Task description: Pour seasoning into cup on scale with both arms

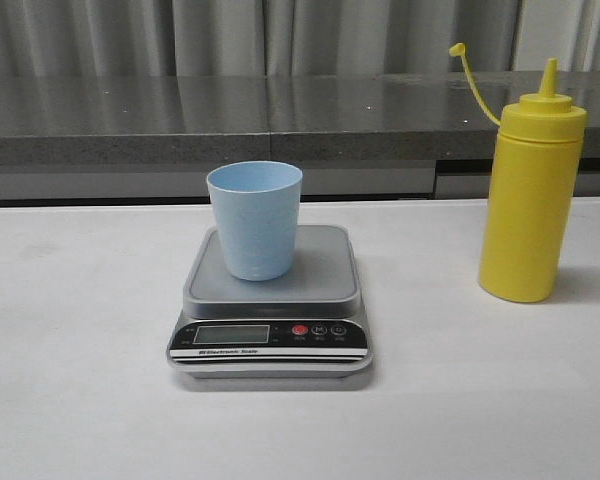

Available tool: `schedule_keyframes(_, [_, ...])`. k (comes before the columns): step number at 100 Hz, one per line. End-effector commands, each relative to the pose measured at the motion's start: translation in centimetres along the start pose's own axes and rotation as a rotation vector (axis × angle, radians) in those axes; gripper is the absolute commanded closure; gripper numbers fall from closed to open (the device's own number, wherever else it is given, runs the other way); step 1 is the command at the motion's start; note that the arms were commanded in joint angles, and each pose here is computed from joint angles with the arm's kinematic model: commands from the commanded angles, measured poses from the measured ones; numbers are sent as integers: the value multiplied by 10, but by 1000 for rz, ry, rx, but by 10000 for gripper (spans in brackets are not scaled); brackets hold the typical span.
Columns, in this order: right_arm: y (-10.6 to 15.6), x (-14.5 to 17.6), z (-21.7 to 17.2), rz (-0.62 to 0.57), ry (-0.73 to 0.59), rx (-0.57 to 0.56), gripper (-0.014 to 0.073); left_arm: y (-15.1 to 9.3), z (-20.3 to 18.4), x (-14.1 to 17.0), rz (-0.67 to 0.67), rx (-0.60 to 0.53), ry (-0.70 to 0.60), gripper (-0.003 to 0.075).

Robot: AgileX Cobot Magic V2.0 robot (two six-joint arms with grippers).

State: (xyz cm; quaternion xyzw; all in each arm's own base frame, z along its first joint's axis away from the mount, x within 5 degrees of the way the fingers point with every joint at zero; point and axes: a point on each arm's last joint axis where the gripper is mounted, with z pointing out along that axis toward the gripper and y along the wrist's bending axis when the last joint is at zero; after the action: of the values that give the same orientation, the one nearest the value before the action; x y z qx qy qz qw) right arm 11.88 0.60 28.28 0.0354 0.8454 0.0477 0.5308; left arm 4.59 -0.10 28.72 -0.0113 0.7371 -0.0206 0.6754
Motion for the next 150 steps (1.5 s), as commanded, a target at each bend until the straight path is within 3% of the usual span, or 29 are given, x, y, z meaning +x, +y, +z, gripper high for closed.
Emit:
schedule_keyframes(1, [4,-21,10,-2,-72,-18,613,-1,-2,-15,-16,2,-96,741])
schedule_keyframes(9, [6,-23,22,7,-69,-32,466,-1,-2,-15,-16,2,-96,741])
schedule_keyframes(24, [15,-28,37,-10,-115,-82,17,-1,-2,-15,-16,2,-96,741])
schedule_keyframes(29, [18,-30,42,-14,-133,-98,-73,-1,-2,-15,-16,2,-96,741])
schedule_keyframes(61, [35,-29,81,-35,-168,-168,-40,-1,-2,-15,-16,2,-96,741])
schedule_keyframes(88, [38,-14,117,-38,-105,-158,-40,-1,-2,-15,-16,2,-96,741])
schedule_keyframes(150, [40,18,183,-35,-157,-167,-40,-1,-2,-15,-16,2,-96,741])
